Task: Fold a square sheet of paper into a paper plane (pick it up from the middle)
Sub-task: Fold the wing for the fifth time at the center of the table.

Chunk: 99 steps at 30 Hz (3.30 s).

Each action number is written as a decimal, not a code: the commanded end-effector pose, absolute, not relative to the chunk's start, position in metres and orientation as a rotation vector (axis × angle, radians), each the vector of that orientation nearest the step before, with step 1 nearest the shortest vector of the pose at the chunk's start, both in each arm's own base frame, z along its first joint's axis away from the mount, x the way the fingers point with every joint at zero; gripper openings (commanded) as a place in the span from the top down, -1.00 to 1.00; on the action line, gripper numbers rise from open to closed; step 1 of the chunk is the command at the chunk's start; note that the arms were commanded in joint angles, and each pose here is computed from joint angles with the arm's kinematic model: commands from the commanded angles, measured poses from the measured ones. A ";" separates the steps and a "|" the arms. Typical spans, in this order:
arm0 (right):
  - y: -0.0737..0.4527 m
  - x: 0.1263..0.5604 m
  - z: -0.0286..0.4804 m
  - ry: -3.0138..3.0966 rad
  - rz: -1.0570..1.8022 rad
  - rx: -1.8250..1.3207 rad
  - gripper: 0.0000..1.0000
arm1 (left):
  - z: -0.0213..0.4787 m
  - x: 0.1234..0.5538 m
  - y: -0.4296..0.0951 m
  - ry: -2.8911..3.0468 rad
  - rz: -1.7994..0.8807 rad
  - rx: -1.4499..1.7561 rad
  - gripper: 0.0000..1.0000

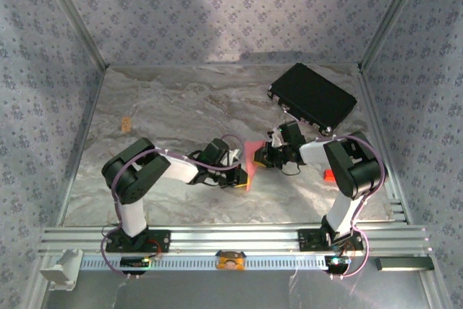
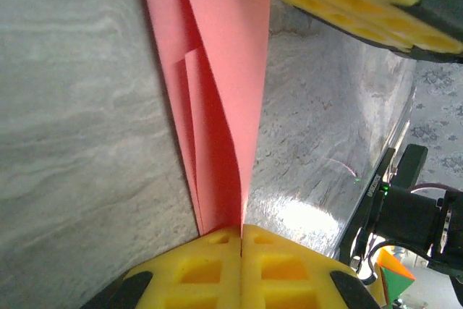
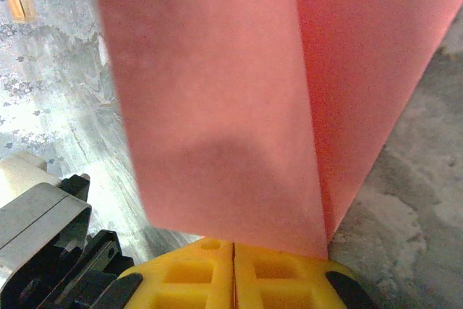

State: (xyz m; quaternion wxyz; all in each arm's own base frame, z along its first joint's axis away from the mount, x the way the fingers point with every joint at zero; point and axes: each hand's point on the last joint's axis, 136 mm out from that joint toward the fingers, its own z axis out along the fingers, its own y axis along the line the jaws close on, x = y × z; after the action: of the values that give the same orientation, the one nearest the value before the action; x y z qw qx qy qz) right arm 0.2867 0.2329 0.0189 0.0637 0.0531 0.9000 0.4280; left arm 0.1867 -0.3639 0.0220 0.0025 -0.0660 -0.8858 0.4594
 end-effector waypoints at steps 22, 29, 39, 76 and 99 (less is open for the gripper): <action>0.213 0.274 -0.020 2.856 1.092 0.252 0.81 | -0.006 0.131 -0.342 -2.676 1.213 -0.223 0.89; 0.213 0.273 -0.021 2.862 1.090 0.254 0.80 | -0.009 0.128 -0.340 -2.671 1.197 -0.224 0.88; 0.213 0.273 -0.021 2.863 1.092 0.254 0.80 | -0.012 0.123 -0.335 -2.671 1.174 -0.222 0.80; 0.214 0.273 -0.020 2.863 1.090 0.254 0.80 | 0.086 0.205 -0.372 -2.858 1.519 -0.250 0.83; 0.215 0.272 -0.016 2.859 1.089 0.246 0.80 | 0.043 0.221 -0.398 -2.830 1.368 -0.297 0.85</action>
State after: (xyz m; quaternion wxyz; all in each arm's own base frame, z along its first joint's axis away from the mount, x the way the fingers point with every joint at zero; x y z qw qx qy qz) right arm 0.2867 0.2333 0.0183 0.0591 0.0537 0.9024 0.4234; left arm 0.2179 -0.3945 0.0414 -0.0055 -0.0812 -0.8984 0.4316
